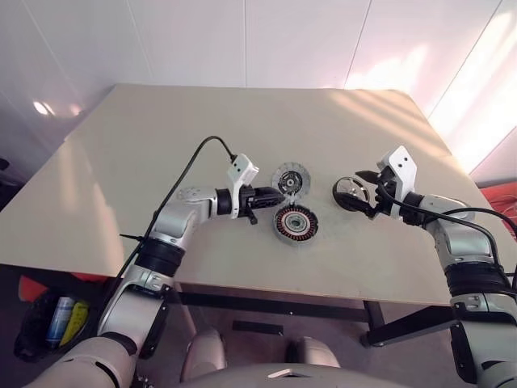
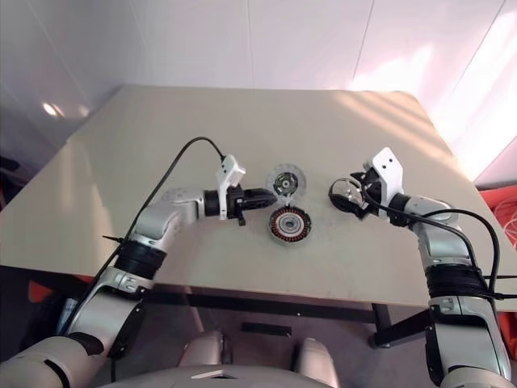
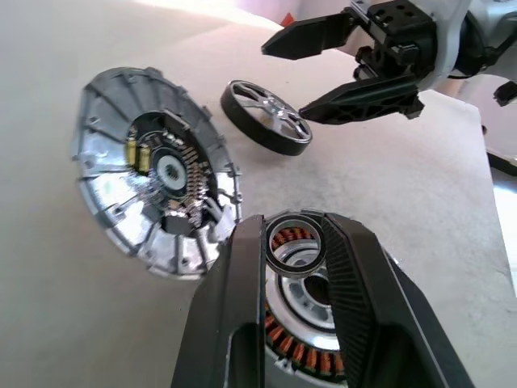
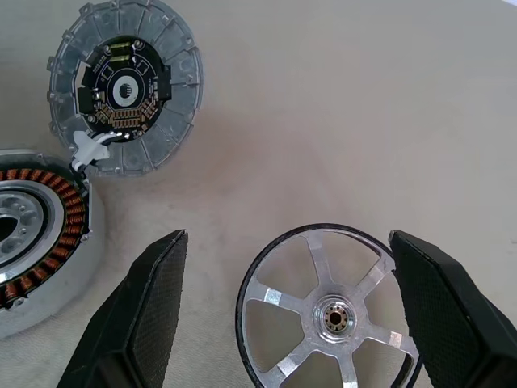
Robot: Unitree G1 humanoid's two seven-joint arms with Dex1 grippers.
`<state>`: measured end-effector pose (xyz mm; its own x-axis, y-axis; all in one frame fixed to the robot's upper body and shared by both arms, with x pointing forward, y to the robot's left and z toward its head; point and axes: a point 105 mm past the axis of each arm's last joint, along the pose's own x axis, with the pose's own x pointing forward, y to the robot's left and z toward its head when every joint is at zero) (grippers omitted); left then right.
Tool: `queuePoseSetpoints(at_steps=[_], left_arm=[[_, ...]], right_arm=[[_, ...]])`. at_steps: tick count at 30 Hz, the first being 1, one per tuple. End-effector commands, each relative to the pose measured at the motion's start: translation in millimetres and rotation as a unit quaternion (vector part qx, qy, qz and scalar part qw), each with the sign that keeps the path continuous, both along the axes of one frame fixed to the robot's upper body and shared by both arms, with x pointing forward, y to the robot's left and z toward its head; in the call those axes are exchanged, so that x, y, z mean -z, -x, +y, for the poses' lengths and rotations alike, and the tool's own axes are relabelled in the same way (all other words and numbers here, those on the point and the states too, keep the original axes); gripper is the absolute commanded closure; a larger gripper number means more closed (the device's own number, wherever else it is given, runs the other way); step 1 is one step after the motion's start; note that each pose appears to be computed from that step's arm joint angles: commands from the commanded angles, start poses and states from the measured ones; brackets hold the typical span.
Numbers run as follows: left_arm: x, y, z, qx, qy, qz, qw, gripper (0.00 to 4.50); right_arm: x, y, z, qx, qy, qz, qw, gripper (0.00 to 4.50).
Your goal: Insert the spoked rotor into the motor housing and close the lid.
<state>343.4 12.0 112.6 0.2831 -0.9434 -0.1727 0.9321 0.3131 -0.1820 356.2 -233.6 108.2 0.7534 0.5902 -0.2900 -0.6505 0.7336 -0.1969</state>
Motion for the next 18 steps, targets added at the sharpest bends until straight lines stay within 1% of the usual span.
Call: queuePoseSetpoints(at_steps=[1, 5, 9, 18], left_arm=[[-12, 1, -10, 0.033, -0.001, -0.02, 0.999, 3.79], [-8, 7, -18, 0.064, -0.004, -0.005, 0.998, 3.79], [4, 11, -21, 0.083, -0.028, -0.001, 0.996, 3.79], [15, 6, -25, 0.088, -0.057, -0.018, 0.994, 3.79]], right_arm=[[-17, -2, 2, -0.002, -0.005, -0.036, 0.999, 0.0], [-17, -1, 0, 0.004, -0.005, -0.039, 0.999, 0.0], [-17, 0, -1, 0.009, -0.006, -0.043, 0.999, 0.0], [-17, 1, -1, 0.015, -0.011, -0.048, 0.999, 0.0]])
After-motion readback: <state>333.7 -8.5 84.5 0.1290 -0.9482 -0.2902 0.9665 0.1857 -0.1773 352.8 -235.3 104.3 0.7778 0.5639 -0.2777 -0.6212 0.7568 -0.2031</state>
